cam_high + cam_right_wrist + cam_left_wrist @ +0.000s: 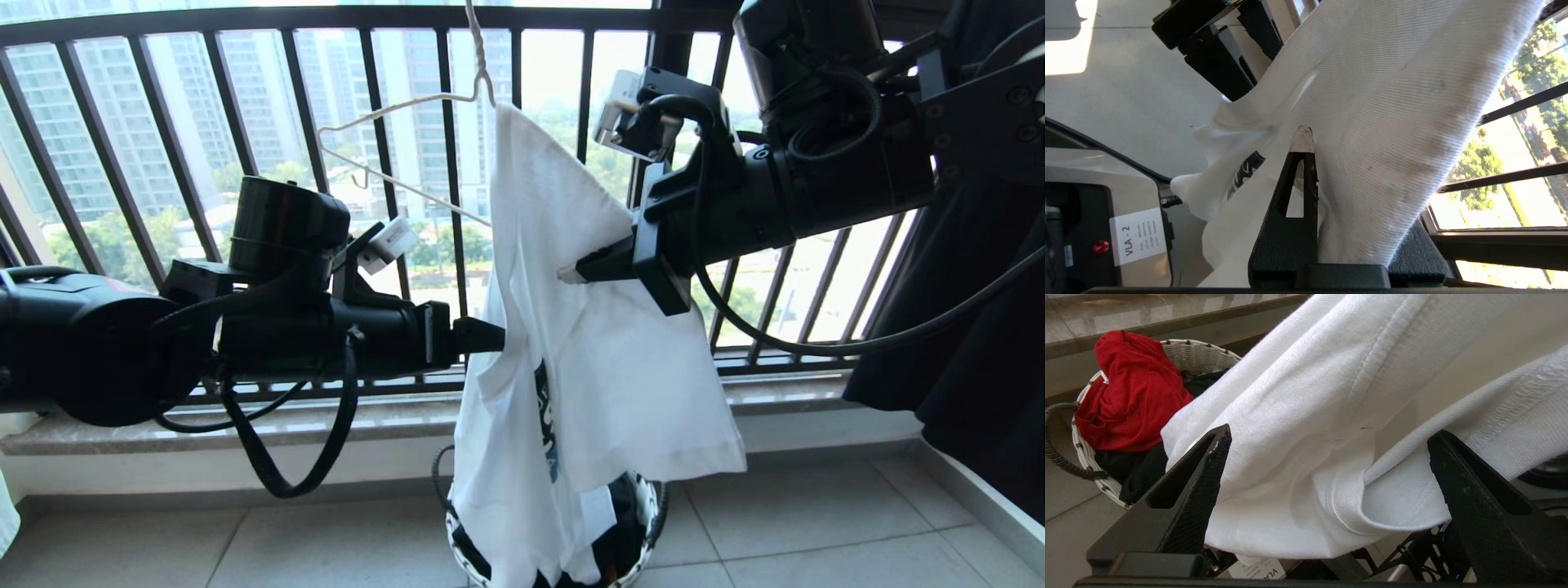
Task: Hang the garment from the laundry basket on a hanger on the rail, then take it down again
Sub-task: Hang the clothes on the clothes rack
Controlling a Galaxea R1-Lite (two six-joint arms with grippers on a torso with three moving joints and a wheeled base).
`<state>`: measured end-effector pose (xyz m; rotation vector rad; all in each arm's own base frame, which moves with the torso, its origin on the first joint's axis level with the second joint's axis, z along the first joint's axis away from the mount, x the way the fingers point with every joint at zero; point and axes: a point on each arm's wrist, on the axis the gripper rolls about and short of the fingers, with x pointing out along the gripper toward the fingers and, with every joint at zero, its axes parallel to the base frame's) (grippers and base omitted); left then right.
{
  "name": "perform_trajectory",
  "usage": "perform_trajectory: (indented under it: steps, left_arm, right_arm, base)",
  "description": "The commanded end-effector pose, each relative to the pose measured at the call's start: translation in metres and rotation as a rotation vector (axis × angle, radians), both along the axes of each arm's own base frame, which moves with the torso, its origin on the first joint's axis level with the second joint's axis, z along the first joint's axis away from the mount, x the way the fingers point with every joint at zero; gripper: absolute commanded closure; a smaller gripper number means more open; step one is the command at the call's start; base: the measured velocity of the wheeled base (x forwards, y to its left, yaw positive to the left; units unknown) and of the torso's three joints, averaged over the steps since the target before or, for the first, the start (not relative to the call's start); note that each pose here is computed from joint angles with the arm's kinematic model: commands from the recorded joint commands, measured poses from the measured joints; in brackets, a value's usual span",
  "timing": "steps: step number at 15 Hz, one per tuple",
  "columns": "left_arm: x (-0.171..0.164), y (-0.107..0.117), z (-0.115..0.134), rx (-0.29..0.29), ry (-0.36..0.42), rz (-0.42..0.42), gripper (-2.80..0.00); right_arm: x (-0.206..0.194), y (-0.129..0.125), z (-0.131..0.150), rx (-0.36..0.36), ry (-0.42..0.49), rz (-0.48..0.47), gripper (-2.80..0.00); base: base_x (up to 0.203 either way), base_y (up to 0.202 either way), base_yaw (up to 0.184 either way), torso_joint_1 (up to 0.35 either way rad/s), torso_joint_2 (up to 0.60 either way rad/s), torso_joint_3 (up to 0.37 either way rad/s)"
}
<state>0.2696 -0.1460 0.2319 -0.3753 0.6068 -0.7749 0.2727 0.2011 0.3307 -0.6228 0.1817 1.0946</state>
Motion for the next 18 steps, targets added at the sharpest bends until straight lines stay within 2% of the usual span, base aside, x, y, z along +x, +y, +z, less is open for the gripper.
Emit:
perform_trajectory:
  steps: [1, 2, 4, 7, 10, 12, 14, 16, 18]
  left_arm:
    - [0.010, -0.005, -0.013, 0.033, -0.014, 0.083, -2.80]
    - [0.012, -0.008, -0.016, 0.046, -0.031, 0.113, -2.80]
    - [0.012, -0.019, -0.024, 0.072, -0.029, 0.113, -2.80]
    - [0.016, -0.025, -0.036, 0.216, -0.096, 0.210, -2.80]
    - [0.010, -0.019, -0.021, 0.215, -0.148, 0.250, -2.80]
    - [0.010, -0.008, -0.010, 0.247, -0.209, 0.328, -2.80]
    - [0.007, 0.000, 0.002, 0.230, -0.279, 0.362, -2.80]
    - [0.003, 0.005, 0.006, 0.239, -0.304, 0.365, -2.80]
    - [0.009, 0.007, 0.001, 0.253, -0.295, 0.376, -2.80]
  right_arm:
    - [-0.003, 0.001, 0.001, 0.000, -0.003, 0.011, 0.00]
    - [-0.004, 0.001, 0.002, 0.001, -0.003, 0.013, 0.00]
    - [-0.006, 0.003, 0.002, 0.002, -0.004, 0.021, 0.00]
    - [-0.006, 0.003, 0.002, -0.002, -0.008, 0.013, 0.00]
    - [-0.002, 0.000, 0.000, -0.007, -0.006, -0.005, 0.00]
    - [0.002, -0.004, 0.001, -0.007, -0.006, -0.023, 0.00]
    - [0.006, -0.010, 0.001, -0.007, -0.006, -0.043, 0.00]
    - [0.009, -0.014, 0.001, -0.009, -0.008, -0.056, 0.00]
    - [0.007, -0.016, 0.003, -0.008, -0.014, -0.058, 0.00]
  base:
    - [0.000, 0.000, 0.000, 0.000, 0.00, 0.000]
    - [0.000, 0.000, 0.000, 0.000, 0.00, 0.000]
    - [0.000, 0.000, 0.000, 0.000, 0.00, 0.000]
    - [0.000, 0.000, 0.000, 0.000, 0.00, 0.000]
    - [0.000, 0.000, 0.000, 0.000, 0.00, 0.000]
    - [0.000, 0.000, 0.000, 0.000, 0.00, 0.000]
    - [0.000, 0.000, 0.000, 0.000, 0.00, 0.000]
    - [0.000, 0.000, 0.000, 0.000, 0.00, 0.000]
    - [0.000, 0.000, 0.000, 0.000, 0.00, 0.000]
